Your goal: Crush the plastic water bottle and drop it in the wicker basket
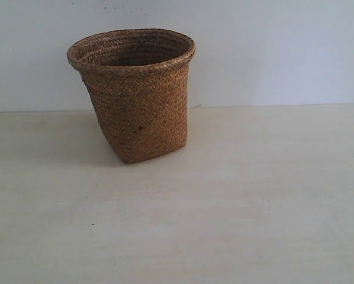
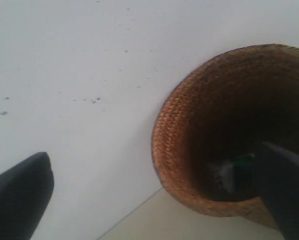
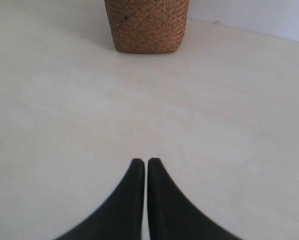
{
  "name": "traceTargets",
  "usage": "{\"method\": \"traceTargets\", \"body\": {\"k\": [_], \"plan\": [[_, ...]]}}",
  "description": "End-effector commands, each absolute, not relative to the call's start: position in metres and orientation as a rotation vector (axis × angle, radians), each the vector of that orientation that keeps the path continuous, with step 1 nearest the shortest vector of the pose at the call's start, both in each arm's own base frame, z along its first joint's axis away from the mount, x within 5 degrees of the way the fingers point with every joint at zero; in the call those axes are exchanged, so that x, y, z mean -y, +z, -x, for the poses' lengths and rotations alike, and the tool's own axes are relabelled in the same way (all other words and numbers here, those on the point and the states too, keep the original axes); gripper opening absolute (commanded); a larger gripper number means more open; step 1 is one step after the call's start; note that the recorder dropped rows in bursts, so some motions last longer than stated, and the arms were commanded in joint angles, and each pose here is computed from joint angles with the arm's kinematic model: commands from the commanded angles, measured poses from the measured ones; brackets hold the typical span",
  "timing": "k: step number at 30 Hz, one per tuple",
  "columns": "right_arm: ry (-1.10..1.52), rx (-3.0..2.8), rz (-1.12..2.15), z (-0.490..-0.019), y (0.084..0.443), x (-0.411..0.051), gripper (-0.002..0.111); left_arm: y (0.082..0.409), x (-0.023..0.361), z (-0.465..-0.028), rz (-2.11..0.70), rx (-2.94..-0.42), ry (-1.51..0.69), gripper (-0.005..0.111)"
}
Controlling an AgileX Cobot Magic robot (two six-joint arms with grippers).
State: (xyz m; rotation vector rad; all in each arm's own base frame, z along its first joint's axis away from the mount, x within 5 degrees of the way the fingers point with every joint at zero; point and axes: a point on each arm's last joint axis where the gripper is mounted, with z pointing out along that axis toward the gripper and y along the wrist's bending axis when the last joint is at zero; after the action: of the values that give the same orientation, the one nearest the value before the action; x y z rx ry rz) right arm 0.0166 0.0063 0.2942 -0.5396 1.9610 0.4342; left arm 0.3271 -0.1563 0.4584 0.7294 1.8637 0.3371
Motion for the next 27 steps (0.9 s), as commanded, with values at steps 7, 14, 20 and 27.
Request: {"method": "traceTargets", "body": {"k": [7,14,20,27], "plan": [[0.445,-1.937,0.533,-0.0168,0.295,-0.0065,0.0,0.4463,0.1684,-0.3214,-0.705,-1.969,0.121,0.042],[0.445,-1.937,0.533,-0.0168,0.295,-0.0065,0.0,0.4456,0.1703,-0.3205,-0.697,-1.98,0.083,0.004],[0.445,-1.937,0.533,-0.0168,0.295,-0.0065,0.0,0.4461,0.1706,-0.3207,-0.694,-1.975,0.08,0.004],[0.445,-1.937,0.533,-0.0168,0.295,-0.0065,0.0,0.4461,0.1706,-0.3207,-0.694,-1.975,0.08,0.004]]}}
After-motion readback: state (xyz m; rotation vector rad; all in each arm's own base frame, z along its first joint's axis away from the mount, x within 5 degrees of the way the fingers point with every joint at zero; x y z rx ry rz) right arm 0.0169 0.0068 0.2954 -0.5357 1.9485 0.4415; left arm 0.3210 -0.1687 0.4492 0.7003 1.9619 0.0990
